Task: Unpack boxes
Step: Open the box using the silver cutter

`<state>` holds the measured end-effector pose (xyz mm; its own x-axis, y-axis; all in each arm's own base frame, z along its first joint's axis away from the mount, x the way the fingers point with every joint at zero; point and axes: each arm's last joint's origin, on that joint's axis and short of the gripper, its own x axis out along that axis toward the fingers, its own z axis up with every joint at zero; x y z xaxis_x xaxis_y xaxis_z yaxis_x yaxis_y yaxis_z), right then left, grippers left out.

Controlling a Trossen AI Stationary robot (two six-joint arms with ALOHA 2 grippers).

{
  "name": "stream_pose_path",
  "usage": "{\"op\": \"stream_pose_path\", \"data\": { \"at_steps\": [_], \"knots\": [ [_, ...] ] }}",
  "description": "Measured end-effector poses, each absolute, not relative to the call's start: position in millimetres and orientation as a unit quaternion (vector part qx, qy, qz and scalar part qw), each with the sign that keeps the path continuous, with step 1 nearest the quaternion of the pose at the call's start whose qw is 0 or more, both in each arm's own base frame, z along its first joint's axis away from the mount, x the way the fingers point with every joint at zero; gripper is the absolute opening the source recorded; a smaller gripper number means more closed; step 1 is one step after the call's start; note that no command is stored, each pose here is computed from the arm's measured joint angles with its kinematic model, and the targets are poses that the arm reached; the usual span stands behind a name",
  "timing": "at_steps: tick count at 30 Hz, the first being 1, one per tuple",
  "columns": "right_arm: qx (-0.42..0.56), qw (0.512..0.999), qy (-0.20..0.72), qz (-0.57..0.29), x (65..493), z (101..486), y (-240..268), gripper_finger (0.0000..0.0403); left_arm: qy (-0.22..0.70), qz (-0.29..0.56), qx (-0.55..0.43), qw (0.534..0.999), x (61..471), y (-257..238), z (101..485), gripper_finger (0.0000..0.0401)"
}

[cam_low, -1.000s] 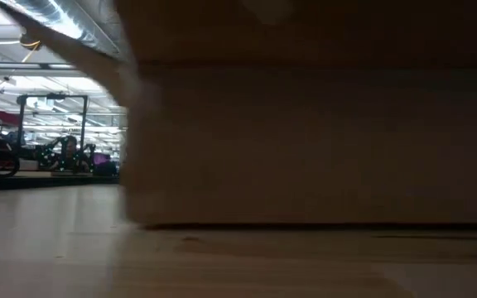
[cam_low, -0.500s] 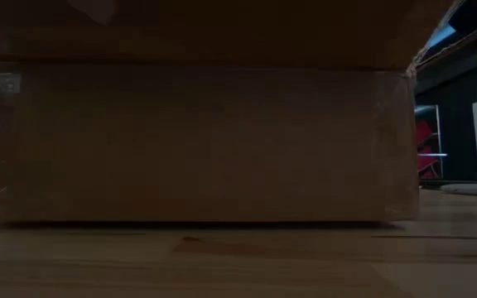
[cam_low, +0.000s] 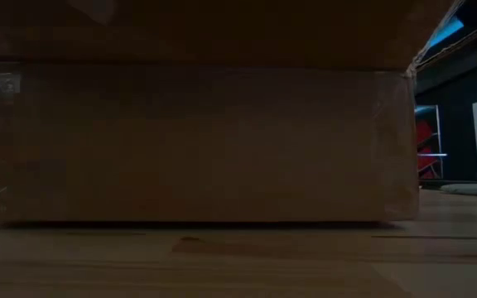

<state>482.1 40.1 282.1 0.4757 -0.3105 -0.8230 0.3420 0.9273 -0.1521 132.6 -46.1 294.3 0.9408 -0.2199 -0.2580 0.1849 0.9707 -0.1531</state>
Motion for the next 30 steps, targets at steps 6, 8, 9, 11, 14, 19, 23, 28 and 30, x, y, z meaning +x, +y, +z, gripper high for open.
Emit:
{"op": "stream_pose_path", "data": {
  "at_steps": [6, 8, 9, 11, 14, 19, 23, 28, 30],
  "knots": [
    [0.003, 0.822, 0.522, -0.227, 460, 292, 41, 0.0175, 0.197, -0.096, -0.043, 0.975, 186, -55, 267, 0.0186],
    [-0.014, 0.803, 0.539, -0.252, 447, 299, 41, 0.0175, 0.201, -0.086, -0.056, 0.974, 197, -54, 262, 0.0186],
    [-0.021, 0.795, 0.547, -0.262, 440, 303, 41, 0.0175, 0.209, -0.078, -0.063, 0.973, 202, -53, 258, 0.0186],
    [-0.036, 0.777, 0.562, -0.281, 428, 311, 39, 0.0175, 0.226, -0.062, -0.077, 0.969, 211, -50, 250, 0.0186],
    [-0.047, 0.768, 0.57, -0.289, 416, 323, 37, 0.0175, 0.25, -0.036, -0.101, 0.962, 219, -44, 240, 0.0186],
    [-0.043, 0.785, 0.546, -0.291, 400, 347, 37, 0.0175, 0.282, -0.001, -0.099, 0.954, 231, -31, 224, 0.0186],
    [-0.039, 0.797, 0.526, -0.295, 389, 365, 35, 0.0175, 0.312, 0.022, -0.077, 0.947, 239, -19, 210, 0.0186],
    [-0.039, 0.811, 0.509, -0.286, 373, 385, 33, 0.0175, 0.33, 0.031, -0.02, 0.943, 246, -5, 200, 0.0186],
    [-0.039, 0.816, 0.503, -0.283, 368, 392, 33, 0.0175, 0.335, 0.025, 0.02, 0.942, 247, -2, 198, 0.0186]
  ]
}}
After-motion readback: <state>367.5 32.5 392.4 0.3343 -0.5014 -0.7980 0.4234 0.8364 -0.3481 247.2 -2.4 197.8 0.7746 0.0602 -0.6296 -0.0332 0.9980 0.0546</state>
